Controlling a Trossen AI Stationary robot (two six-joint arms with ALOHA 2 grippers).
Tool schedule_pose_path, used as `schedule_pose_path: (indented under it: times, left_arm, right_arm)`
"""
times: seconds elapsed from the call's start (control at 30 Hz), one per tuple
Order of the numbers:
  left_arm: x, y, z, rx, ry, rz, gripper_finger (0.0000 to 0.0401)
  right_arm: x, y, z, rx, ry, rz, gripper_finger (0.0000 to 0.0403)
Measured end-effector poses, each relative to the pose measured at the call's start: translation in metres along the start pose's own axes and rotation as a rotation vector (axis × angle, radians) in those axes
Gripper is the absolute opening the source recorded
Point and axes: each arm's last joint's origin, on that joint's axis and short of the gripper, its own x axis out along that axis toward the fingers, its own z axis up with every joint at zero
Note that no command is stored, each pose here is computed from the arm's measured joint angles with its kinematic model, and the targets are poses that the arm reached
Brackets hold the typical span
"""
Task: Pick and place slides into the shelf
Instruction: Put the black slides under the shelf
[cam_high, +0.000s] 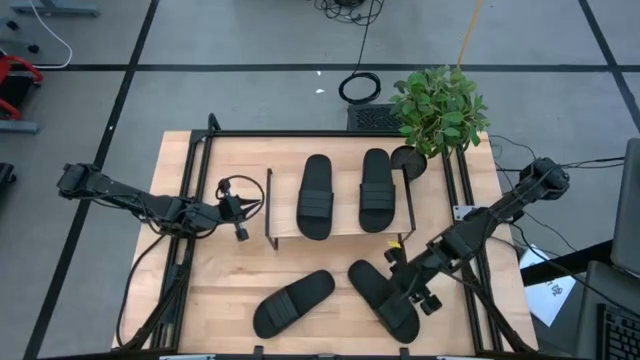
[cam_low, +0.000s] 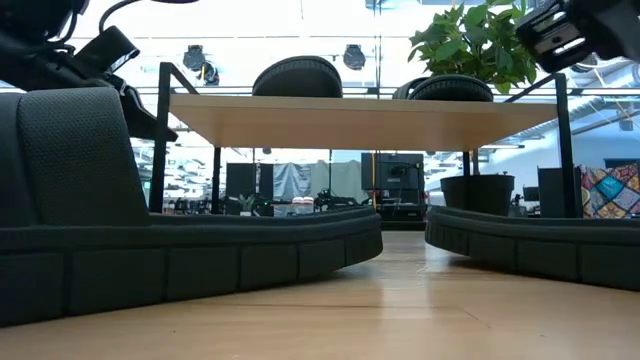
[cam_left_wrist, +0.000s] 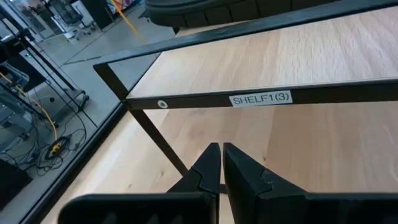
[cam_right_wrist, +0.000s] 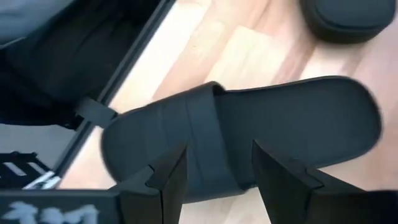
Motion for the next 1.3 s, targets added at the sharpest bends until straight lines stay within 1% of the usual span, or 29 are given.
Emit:
schedule_pose_path:
  times: [0.13,0.27,0.33,0.5,0.6,0.67,0.83,1.07,1.13,1.2,1.3]
  left_arm:
    - [0.000,0.000,0.001,-0.011,-0.006,0.000,0.0021]
    - [0.000,0.000,0.003,-0.009,-0.027,0.001,0.0021]
    - [0.000,0.000,0.004,-0.010,-0.033,0.002,0.0021]
    - [0.000,0.000,0.005,-0.008,-0.043,0.002,0.0021]
    - [0.000,0.000,0.005,-0.012,-0.044,-0.001,0.0021]
    - [0.000,0.000,0.005,-0.014,-0.044,-0.014,0.0021]
    - [0.000,-0.001,0.005,-0.010,-0.046,-0.043,0.0021]
    - [0.000,-0.001,0.005,-0.009,-0.046,-0.048,0.0021]
    - [0.000,-0.001,0.005,-0.009,-0.047,-0.049,0.0021]
    - [0.000,-0.001,0.005,-0.009,-0.046,-0.048,0.0021]
    - [0.000,-0.001,0.005,-0.008,-0.046,-0.049,0.0021]
  right_arm:
    - [0.003,-0.006,0.001,-0.021,0.006,-0.013,0.0169]
    - [0.015,-0.004,0.002,-0.063,0.013,-0.007,0.0170]
    - [0.024,-0.003,0.001,-0.075,0.045,-0.010,0.0170]
    - [0.049,-0.005,-0.004,-0.054,0.130,-0.014,0.0170]
    - [0.056,-0.006,-0.006,-0.050,0.157,-0.018,0.0170]
    - [0.058,-0.007,-0.005,-0.036,0.147,0.015,0.0170]
    - [0.058,-0.003,-0.002,0.016,0.128,0.151,0.0170]
    - [0.058,-0.003,-0.004,0.051,0.150,0.186,0.0168]
    - [0.059,-0.001,-0.003,0.038,0.144,0.206,0.0156]
    - [0.059,0.003,-0.002,0.003,0.127,0.209,0.0128]
    - [0.059,0.007,0.002,-0.042,0.076,0.198,0.0051]
